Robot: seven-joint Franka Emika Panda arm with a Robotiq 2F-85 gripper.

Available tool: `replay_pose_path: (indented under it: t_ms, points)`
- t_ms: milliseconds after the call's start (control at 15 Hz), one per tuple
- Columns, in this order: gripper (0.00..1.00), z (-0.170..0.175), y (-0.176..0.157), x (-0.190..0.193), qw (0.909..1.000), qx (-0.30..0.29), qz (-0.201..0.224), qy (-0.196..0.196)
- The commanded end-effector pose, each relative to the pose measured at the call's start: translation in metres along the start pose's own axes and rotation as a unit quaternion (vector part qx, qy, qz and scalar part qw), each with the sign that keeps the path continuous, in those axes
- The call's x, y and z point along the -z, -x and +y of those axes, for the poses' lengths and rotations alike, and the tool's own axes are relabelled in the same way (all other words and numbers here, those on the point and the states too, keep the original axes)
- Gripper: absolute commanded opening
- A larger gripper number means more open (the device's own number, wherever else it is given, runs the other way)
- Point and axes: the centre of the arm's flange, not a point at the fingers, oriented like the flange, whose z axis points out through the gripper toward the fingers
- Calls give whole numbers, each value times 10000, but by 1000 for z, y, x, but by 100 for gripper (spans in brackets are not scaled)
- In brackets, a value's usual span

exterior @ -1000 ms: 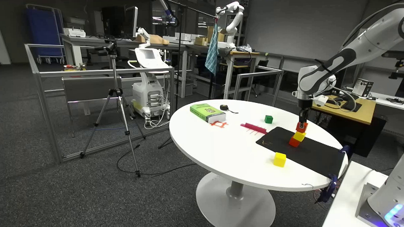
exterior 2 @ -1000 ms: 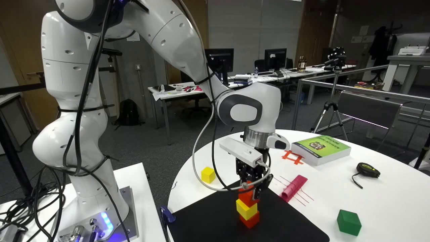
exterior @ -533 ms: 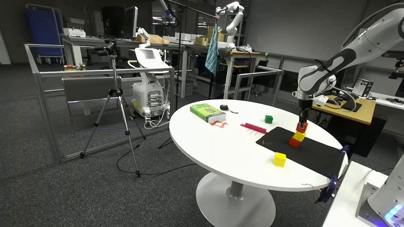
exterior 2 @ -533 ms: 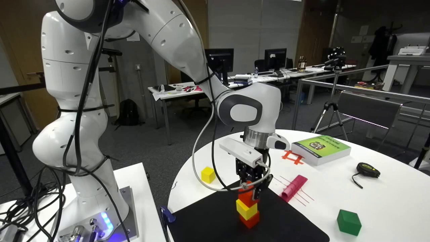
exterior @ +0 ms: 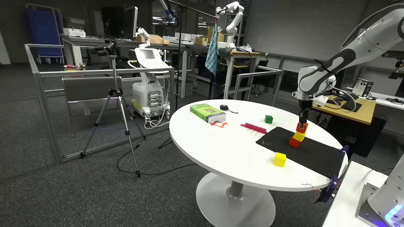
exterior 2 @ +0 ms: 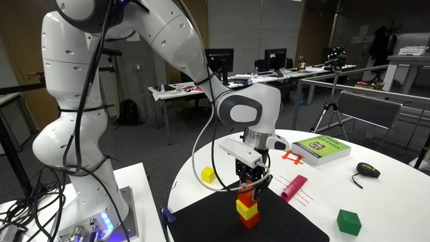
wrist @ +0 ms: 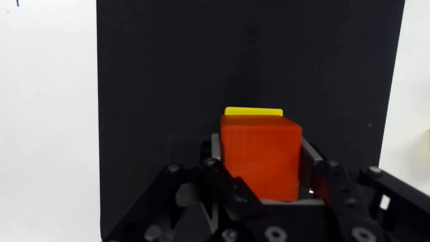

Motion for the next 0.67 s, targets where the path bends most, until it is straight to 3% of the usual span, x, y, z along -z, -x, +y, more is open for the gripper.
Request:
replay_pose_path:
  t_ms: [0,400,467,600]
  points:
    - [30,-1,-2,-1,9999,-115,-53,40]
    - [30,-3,-3,-2,9999,-121,-72,44]
    - [80,-3,-3,-1,9999,-117,-82,59]
    - [88,-3,-3,-1,9999,-141,-83,54]
